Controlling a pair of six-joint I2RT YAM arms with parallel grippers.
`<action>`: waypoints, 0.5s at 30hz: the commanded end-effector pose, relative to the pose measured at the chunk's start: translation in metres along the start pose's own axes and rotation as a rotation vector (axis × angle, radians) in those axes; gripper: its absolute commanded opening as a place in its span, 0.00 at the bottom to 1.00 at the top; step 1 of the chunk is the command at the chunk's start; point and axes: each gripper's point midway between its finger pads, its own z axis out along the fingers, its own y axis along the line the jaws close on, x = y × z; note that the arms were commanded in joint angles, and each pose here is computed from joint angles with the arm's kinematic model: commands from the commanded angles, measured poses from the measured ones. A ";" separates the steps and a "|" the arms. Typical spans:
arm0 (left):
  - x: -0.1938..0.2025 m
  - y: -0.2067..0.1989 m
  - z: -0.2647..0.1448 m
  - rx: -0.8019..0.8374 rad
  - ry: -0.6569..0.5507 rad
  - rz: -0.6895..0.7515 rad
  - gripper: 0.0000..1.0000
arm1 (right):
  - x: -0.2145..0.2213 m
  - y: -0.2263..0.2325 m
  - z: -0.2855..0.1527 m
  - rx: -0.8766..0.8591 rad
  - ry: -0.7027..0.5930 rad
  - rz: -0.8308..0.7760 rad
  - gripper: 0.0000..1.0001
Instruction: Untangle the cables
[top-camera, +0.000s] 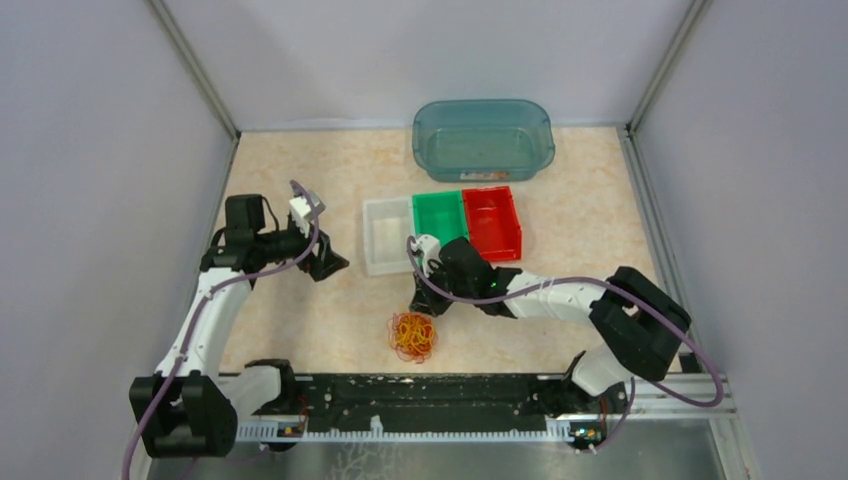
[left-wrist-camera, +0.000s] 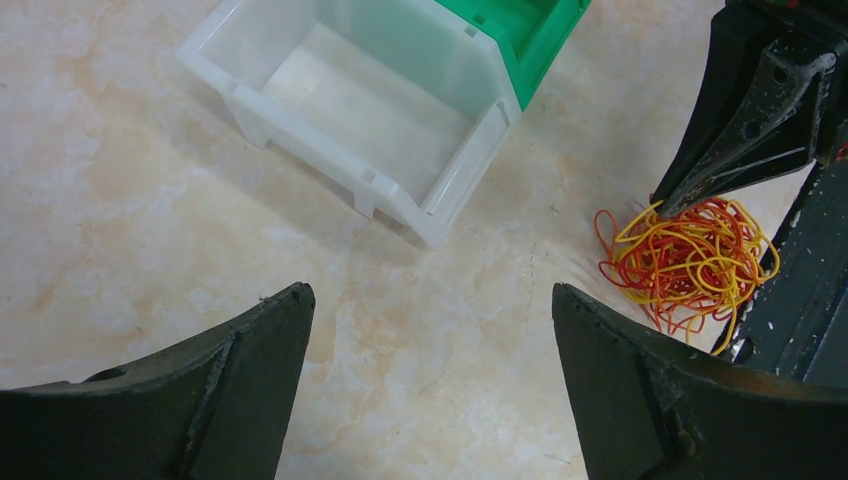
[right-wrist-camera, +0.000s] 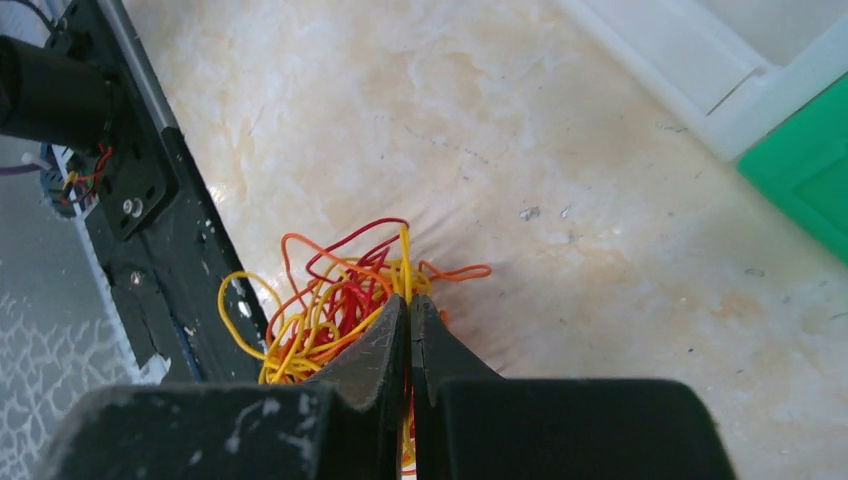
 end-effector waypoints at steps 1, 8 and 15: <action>0.001 -0.004 0.002 0.025 0.001 0.011 0.94 | -0.064 0.006 0.004 0.033 -0.177 -0.057 0.00; -0.003 -0.009 0.001 0.047 -0.012 0.038 0.92 | -0.120 0.022 0.013 -0.006 -0.279 -0.076 0.00; -0.007 -0.022 0.000 0.114 -0.040 0.051 0.89 | -0.168 0.041 0.020 -0.071 -0.365 -0.069 0.00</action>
